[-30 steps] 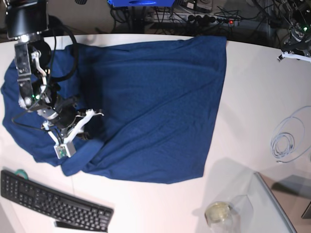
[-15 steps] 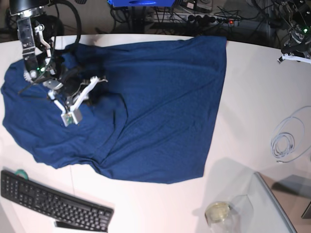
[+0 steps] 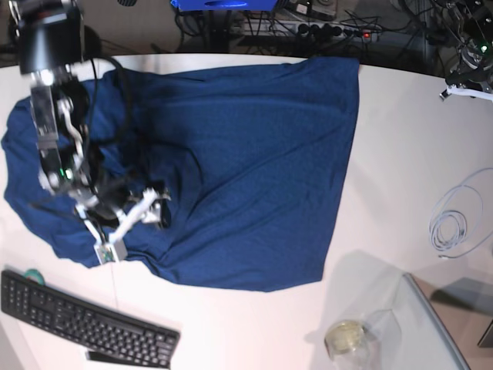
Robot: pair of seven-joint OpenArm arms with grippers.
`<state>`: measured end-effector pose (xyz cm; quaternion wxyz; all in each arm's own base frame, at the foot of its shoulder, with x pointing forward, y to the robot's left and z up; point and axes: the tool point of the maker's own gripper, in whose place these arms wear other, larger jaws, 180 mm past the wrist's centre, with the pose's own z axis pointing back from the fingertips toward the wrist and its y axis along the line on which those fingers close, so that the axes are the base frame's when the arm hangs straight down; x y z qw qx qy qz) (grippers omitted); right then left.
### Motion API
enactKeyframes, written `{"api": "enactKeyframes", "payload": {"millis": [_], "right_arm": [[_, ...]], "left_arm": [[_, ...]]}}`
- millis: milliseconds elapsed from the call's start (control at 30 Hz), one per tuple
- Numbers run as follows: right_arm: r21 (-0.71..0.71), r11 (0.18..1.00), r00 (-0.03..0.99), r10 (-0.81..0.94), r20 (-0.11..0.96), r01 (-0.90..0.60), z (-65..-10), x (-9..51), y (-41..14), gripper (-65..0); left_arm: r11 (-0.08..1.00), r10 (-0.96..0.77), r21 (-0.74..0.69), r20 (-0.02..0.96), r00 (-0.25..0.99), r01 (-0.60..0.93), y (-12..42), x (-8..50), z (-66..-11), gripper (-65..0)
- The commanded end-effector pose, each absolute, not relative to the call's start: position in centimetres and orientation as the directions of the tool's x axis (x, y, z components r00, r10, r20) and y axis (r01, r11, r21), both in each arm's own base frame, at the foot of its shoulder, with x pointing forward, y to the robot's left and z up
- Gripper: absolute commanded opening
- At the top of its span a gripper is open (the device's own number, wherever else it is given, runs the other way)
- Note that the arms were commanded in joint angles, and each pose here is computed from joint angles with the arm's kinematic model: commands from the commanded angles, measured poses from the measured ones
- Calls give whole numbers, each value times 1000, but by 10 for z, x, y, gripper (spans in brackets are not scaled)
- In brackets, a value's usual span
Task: Layout the t-shirt on the table in an organized manner, then fold the t-shirt properly
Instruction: 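Grasp the blue shirt fabric with the right gripper and drag it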
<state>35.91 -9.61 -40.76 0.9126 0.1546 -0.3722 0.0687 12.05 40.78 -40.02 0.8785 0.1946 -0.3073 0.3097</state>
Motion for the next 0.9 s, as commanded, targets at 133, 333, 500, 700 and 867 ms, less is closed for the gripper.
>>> {"api": "enactKeyframes", "payload": {"millis": [133,333,500,700,867], "right_arm": [[262,948,767,-31,641,-180,-428,402,-102,-255],[277,954,764,-96,638,-111,-448,421,-112,-261],[284,955,785,-113,609,-83,-462,418,-115,-267],[286,956,780,-127,612,-68,-468,417,-118,-638],[290,950,738,-113,666,-116,-445,425,-108,-650]], "left_arm": [[730,396,171,683,613,-662,415,121,-390,-650],[730,396,172,682,614,-662,415,120,-391,-650],[727,404,172,676,617,-664,416,119,-394,-650],[722,424,172,656,625,-671,417,113,-403,-650],[722,424,172,656,625,-671,417,113,-403,-650]]}}
